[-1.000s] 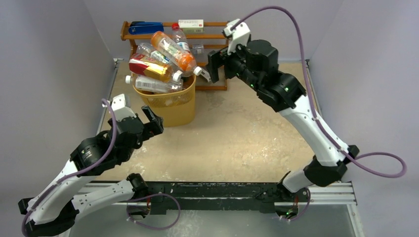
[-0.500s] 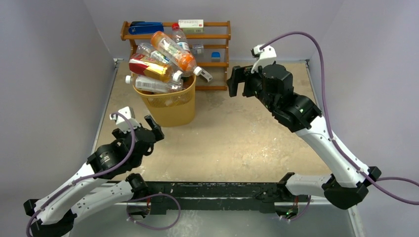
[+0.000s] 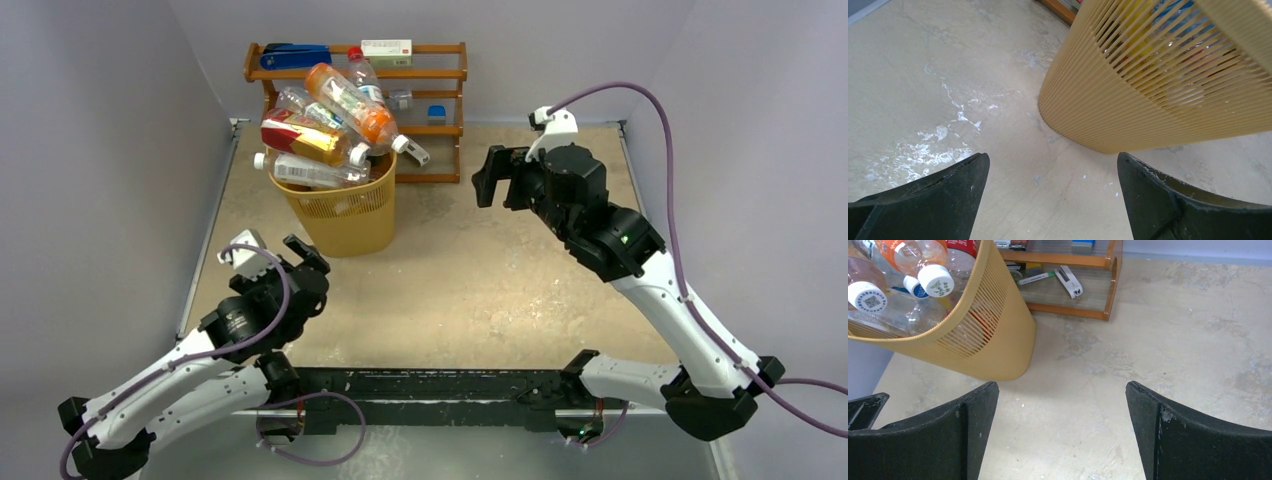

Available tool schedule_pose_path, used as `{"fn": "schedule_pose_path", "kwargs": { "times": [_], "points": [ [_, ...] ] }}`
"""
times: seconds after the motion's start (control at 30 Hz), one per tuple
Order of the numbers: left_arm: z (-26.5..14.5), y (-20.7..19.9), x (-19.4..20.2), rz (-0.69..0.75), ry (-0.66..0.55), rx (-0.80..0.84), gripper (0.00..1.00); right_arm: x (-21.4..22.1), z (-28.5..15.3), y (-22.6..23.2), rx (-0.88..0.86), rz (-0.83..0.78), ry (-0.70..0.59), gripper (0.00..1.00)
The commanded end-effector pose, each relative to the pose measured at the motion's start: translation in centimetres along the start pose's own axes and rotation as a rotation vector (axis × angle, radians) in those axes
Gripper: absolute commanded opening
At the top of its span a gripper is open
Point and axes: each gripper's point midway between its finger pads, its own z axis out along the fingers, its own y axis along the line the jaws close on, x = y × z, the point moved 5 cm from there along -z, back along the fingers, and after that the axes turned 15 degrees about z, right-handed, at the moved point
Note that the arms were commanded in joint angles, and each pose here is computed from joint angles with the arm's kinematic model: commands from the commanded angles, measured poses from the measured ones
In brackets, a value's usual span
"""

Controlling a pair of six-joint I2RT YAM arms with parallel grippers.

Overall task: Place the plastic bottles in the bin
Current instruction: Reset both arms

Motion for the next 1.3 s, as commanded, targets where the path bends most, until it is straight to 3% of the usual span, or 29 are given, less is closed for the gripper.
{"fn": "schedule_pose_path", "kwargs": {
  "times": [0.0, 0.4, 0.83, 1.1, 1.27],
  "points": [
    [1.2, -0.6, 0.7, -0.093, -0.046, -0.040, 0.99, -0.5, -0.9, -0.5, 0.005, 0.032, -0.029, 1.00],
    [7.4, 2.5, 5.7, -0.182, 0.152, -0.153, 0.99, 0.9, -0.9, -1.5, -0.003, 0.046, -0.011, 1.00],
    [14.4, 8.5, 2.7, -0.286, 0.134, -0.292, 0.99, 4.5, 3.0, -5.7, 0.184, 0.085, 0.033, 1.00],
    [15.8, 9.8, 1.7, -0.190, 0.051, -0.322, 0.99, 3.9, 5.4, -11.2, 0.239, 0.164, -0.013, 1.00],
    [17.4, 9.9, 2.4, -0.105, 0.089, -0.319, 0.99, 4.0, 6.2, -13.7, 0.251, 0.161, -0.114, 1.00]
  ]
}}
